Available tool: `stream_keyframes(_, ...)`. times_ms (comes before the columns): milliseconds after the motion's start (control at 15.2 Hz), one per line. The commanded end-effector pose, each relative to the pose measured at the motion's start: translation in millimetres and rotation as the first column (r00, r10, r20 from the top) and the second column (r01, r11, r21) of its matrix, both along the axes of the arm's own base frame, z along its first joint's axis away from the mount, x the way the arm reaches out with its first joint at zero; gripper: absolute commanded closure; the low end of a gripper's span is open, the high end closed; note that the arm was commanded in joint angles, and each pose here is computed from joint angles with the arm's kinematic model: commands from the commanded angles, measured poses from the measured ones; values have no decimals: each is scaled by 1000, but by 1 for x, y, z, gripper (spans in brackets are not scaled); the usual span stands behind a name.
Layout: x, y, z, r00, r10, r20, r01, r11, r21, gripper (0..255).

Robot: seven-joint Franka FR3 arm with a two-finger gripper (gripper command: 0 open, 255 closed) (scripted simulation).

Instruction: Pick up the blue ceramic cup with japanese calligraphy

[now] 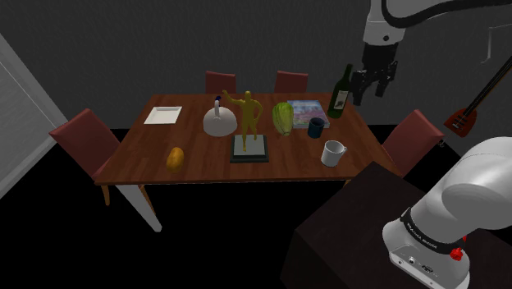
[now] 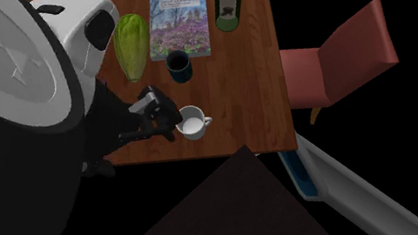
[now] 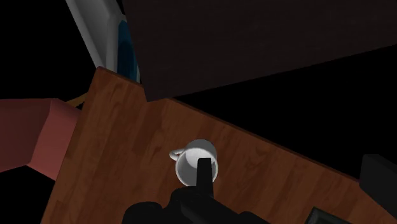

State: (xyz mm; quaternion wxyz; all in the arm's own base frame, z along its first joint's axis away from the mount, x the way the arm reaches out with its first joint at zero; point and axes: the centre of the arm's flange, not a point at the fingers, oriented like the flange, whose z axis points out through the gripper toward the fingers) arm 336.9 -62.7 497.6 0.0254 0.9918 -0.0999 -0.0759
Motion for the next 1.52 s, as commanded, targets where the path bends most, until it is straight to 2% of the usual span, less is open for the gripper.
stream_keyframes(0,14,-11,-22,1000,0,7,0,1000,0,0)
stream_keyframes(1452,180,-121,-226,998,-10,60,10,1000,13,0)
